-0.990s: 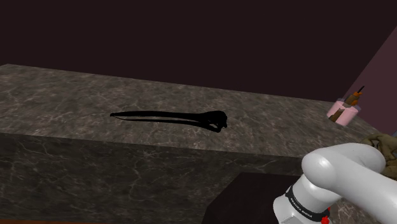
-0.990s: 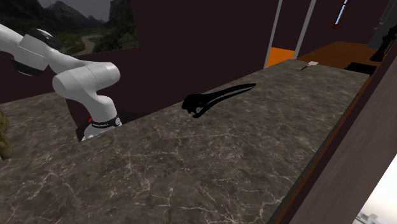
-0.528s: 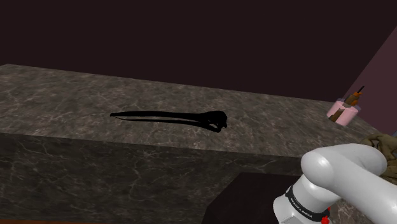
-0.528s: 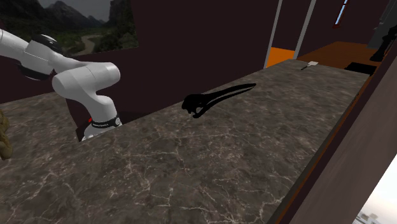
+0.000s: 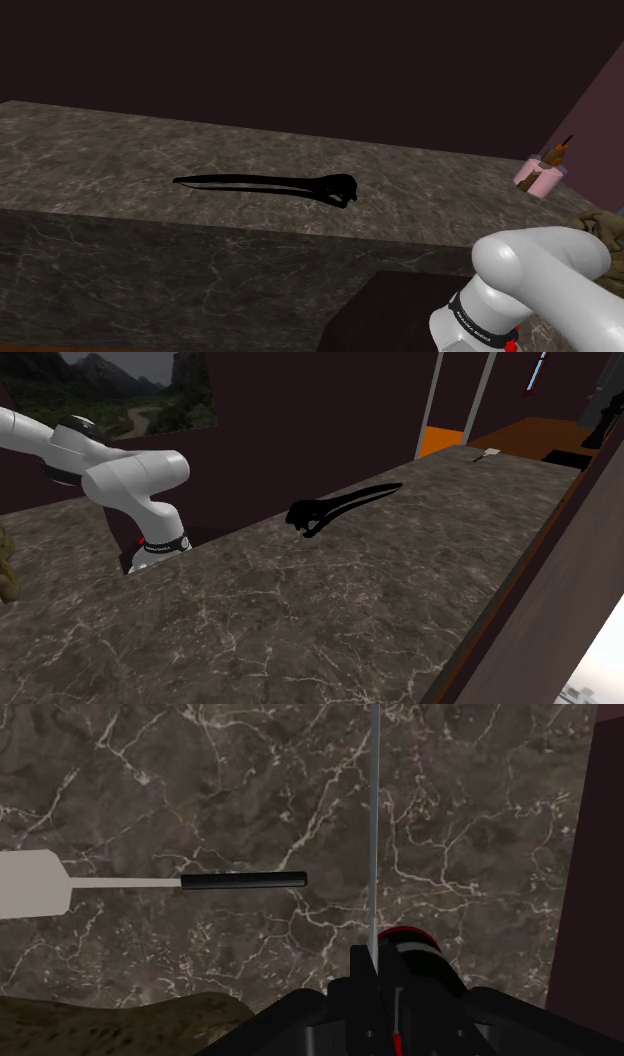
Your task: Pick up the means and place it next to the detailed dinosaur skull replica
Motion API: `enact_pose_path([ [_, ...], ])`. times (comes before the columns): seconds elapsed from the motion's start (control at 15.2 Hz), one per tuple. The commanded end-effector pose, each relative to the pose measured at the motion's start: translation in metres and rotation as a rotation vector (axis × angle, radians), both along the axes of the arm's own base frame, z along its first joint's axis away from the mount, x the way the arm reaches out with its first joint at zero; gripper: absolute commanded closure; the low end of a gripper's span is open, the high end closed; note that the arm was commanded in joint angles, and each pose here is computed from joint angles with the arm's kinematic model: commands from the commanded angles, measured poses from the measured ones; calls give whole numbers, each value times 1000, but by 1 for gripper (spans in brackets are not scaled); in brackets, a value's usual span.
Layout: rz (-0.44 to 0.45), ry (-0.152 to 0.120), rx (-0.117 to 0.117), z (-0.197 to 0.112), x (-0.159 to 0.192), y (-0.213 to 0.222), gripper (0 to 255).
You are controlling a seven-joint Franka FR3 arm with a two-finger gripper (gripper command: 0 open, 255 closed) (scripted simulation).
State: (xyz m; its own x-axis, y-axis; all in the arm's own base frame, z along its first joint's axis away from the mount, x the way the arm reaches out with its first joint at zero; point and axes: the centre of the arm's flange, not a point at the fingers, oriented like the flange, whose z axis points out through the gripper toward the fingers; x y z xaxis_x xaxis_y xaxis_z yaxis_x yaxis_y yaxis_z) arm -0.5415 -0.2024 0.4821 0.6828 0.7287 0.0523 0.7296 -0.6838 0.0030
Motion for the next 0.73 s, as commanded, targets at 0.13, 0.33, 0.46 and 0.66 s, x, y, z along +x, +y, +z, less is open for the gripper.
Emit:
enact_pose_path([
  [0.13,0,0,0,-22,0,0,255],
  [0.33,0,0,0,-37,0,0,255],
  [0.46,0,0,0,-48,0,0,255],
  [0.66,0,0,0,-64,0,0,255],
])
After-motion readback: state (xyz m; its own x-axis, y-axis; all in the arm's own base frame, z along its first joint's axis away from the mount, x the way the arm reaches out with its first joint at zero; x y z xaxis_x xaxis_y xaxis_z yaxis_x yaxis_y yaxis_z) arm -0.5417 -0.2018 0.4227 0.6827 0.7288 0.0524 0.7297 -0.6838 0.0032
